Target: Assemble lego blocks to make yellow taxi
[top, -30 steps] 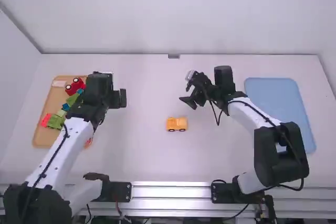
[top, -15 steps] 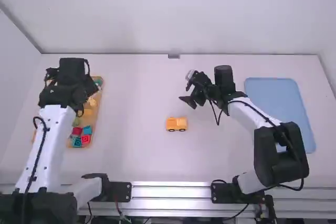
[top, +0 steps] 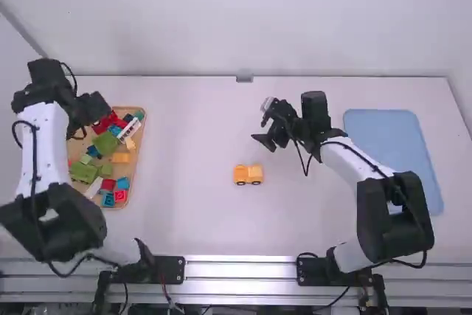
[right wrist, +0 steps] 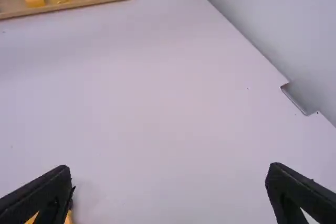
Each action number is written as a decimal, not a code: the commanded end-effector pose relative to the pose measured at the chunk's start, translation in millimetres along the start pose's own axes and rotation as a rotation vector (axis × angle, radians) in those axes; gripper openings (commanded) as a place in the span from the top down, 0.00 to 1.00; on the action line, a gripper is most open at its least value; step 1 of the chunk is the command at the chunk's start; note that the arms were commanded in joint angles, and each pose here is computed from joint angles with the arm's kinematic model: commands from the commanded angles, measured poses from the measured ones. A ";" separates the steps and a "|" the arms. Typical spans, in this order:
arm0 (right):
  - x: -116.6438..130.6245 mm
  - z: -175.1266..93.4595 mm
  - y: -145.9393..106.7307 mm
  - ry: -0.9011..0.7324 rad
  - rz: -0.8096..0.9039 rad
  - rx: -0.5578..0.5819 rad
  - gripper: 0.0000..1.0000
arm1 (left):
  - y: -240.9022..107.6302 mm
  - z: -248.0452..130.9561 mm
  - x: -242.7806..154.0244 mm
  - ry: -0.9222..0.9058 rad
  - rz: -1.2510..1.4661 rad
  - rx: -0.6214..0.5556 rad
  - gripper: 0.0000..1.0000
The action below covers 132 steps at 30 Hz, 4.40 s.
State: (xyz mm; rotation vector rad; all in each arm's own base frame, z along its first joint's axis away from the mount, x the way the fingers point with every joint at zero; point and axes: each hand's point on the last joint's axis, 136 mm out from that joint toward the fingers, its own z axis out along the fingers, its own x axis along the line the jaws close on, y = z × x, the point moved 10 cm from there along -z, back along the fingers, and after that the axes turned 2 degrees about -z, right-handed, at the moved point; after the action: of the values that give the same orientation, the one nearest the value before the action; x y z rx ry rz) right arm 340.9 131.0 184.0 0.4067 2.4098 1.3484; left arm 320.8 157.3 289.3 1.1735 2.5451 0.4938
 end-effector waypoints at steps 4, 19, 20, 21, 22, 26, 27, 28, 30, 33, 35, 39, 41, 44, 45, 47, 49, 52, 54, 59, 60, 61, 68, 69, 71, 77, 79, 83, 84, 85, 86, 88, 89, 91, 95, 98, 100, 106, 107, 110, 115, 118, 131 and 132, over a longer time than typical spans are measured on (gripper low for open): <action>-1.5 0.5 1.7 -0.001 0.018 -0.009 0.02 | 13.1 36.9 -22.0 -0.065 0.114 0.112 0.01; -3.8 0.4 4.4 -0.014 0.047 -0.024 0.02 | -29.9 113.1 -42.6 -0.048 0.144 0.277 0.41; -3.7 0.5 4.5 -0.013 0.054 -0.024 0.01 | -33.6 116.8 -42.8 -0.048 0.148 0.281 0.47; -3.5 0.4 4.0 -0.012 0.057 -0.021 0.02 | -35.8 119.3 -42.3 -0.048 0.148 0.285 0.49; -3.2 0.4 3.7 -0.011 0.059 -0.019 0.02 | -37.9 122.5 -41.0 -0.047 0.146 0.285 0.50; -3.0 0.4 3.3 -0.009 0.061 -0.017 0.02 | -47.2 133.7 -30.9 0.036 0.098 0.284 0.48; -3.0 0.4 3.3 -0.009 0.061 -0.017 0.02 | -49.5 135.1 -27.9 0.082 0.077 0.281 0.47; -2.9 0.4 3.3 -0.009 0.062 -0.017 0.02 | -52.0 136.3 -25.4 0.112 0.074 0.283 0.46; -2.8 0.5 3.4 -0.008 0.061 -0.018 0.02 | -54.2 137.7 -24.0 0.122 0.079 0.288 0.46; -3.0 0.4 3.4 -0.009 0.060 -0.018 0.02 | -59.4 143.0 -22.5 0.122 0.083 0.291 0.48; -2.9 0.4 3.3 -0.009 0.062 -0.017 0.02 | -63.3 148.1 -20.8 0.128 0.084 0.286 0.48; -2.0 0.4 2.0 -0.004 0.068 -0.009 0.02 | -68.3 156.7 -14.2 0.125 0.087 0.276 0.49; -1.6 0.5 1.7 -0.002 0.071 -0.007 0.02 | -69.0 159.1 -11.5 0.125 0.083 0.270 0.50; -1.5 0.4 1.4 0.000 0.073 -0.005 0.01 | -69.0 163.6 -12.0 0.116 0.085 0.243 0.51; -1.4 0.5 1.4 0.000 0.073 -0.005 0.01 | -69.0 165.9 -12.2 0.104 0.109 0.231 0.51; -1.4 0.4 1.3 0.000 0.074 -0.005 0.02 | -70.1 167.9 -13.2 0.087 0.114 0.227 0.52; -1.2 0.4 1.1 0.001 0.075 -0.003 0.02 | -69.7 168.4 -13.8 0.078 0.112 0.225 0.52; -0.8 0.4 0.5 0.003 0.079 0.000 0.02 | -67.3 170.9 -14.8 0.072 0.127 0.207 0.53; -0.6 0.4 0.2 0.005 0.081 0.002 0.02 | -68.0 175.3 -14.7 0.073 0.126 0.210 0.55; -0.6 0.4 0.3 0.005 0.080 0.001 0.02 | -74.7 188.1 -12.8 0.084 0.124 0.251 0.57; -0.6 0.4 0.3 0.005 0.080 0.001 0.01 | -76.2 189.3 -12.3 0.087 0.124 0.260 0.58; -0.6 0.4 0.2 0.004 0.080 0.002 0.01 | -77.2 189.7 -11.9 0.090 0.121 0.266 0.59; -0.5 0.5 0.3 0.005 0.080 0.002 0.02 | -74.3 190.5 -13.0 0.083 0.120 0.245 0.64; -0.5 0.4 0.1 0.005 0.081 0.003 0.02 | -74.3 190.6 -13.0 0.084 0.121 0.244 0.64; 0.0 0.4 -0.5 0.008 0.085 0.006 0.02 | -73.4 191.6 -13.3 0.080 0.124 0.236 0.67; 1.0 0.4 -1.7 0.013 0.093 0.013 0.02 | -73.7 191.9 -13.0 0.081 0.155 0.239 0.61; 1.1 0.5 -1.6 0.014 0.092 0.013 0.02 | -74.0 192.2 -12.9 0.081 0.154 0.239 0.53; 1.0 0.4 -1.7 0.013 0.093 0.014 0.02 | -76.4 196.4 -12.4 0.068 0.193 0.223 0.51; 1.1 0.4 -1.7 0.014 0.093 0.013 0.02 | -77.1 197.0 -12.2 0.068 0.199 0.222 0.52; 1.3 0.5 -1.6 0.017 0.093 0.012 0.02 | -78.3 198.0 -11.8 0.067 0.198 0.220 0.53; 1.1 0.4 -1.6 0.015 0.093 0.012 0.02 | -79.2 198.4 -11.5 0.068 0.198 0.222 0.55; 1.2 0.5 -1.5 0.016 0.092 0.012 0.02 | -80.2 198.4 -11.2 0.069 0.198 0.227 0.57; 1.1 0.5 -1.4 0.016 0.092 0.011 0.02 | -80.8 198.5 -10.9 0.070 0.198 0.230 0.59; 1.0 0.4 -1.5 0.015 0.092 0.011 0.02 | -80.8 198.6 -10.8 0.069 0.197 0.229 0.63; 1.1 0.5 -1.4 0.016 0.091 0.011 0.02 | -80.2 198.7 -11.1 0.068 0.198 0.225 0.70; 1.7 0.5 -1.2 0.023 0.093 0.008 0.02 | -79.4 198.4 -11.4 0.068 0.198 0.222 0.75; 4.0 0.3 0.0 0.053 0.096 -0.011 0.01 | -77.4 198.9 -12.0 0.065 0.198 0.207 0.80; 7.8 -0.3 6.0 0.122 0.085 -0.078 0.02 | -65.3 189.1 -15.8 0.053 0.230 0.160 0.95; 7.5 -0.4 7.2 0.124 0.090 -0.086 0.02 | -63.4 185.7 -16.4 0.052 0.230 0.157 0.97; 1.6 -0.6 14.4 0.096 0.188 -0.121 0.02 | -55.1 164.0 -23.8 0.035 0.240 0.110 0.98; -6.8 -2.3 27.6 0.068 0.290 -0.196 0.02 | -50.7 116.7 -41.1 0.012 0.279 -0.005 0.98; -10.2 -3.6 33.8 0.060 0.333 -0.233 0.02 | -59.4 88.5 -61.2 -0.004 0.363 -0.096 0.98; -35.4 -0.1 40.7 0.231 0.569 -0.245 0.01 | -170.1 10.6 -161.4 -0.479 1.067 -0.453 0.98; -37.1 2.4 41.3 0.287 0.577 -0.248 0.01 | -176.2 8.6 -164.5 -0.522 1.101 -0.457 0.98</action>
State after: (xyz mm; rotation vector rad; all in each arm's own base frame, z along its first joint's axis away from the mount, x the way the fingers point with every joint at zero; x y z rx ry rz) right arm 372.2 136.3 215.5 1.0062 2.3413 1.9168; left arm 316.3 -66.0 219.5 2.0094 1.2888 0.8078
